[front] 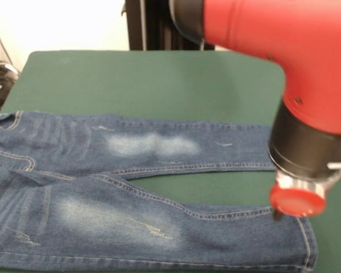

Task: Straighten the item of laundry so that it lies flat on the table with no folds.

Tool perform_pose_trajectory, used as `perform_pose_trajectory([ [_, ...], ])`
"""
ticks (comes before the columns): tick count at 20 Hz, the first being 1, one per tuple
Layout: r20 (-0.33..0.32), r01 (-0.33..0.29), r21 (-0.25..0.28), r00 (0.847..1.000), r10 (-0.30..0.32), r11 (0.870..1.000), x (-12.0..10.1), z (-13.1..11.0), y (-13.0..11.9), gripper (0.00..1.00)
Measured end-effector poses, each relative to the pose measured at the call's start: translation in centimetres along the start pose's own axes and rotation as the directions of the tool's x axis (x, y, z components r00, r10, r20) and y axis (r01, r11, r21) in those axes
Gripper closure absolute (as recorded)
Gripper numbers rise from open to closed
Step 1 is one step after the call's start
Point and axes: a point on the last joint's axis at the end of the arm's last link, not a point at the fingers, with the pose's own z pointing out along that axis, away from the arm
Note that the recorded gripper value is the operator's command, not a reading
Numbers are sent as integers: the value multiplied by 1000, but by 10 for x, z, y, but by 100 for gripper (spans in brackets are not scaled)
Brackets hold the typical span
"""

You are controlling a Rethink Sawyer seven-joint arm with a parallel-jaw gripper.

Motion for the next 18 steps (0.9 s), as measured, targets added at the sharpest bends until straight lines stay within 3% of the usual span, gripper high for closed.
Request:
perform_pose_trajectory([
  [4, 6, -25, 7, 1000, 25, 1000, -26, -25, 5, 100],
  [9, 0, -46, 8, 999, 46, 999, -48, -35, 9, 100],
  [18, 38, -57, 36, 998, 56, 998, -93, -9, 12, 100],
])
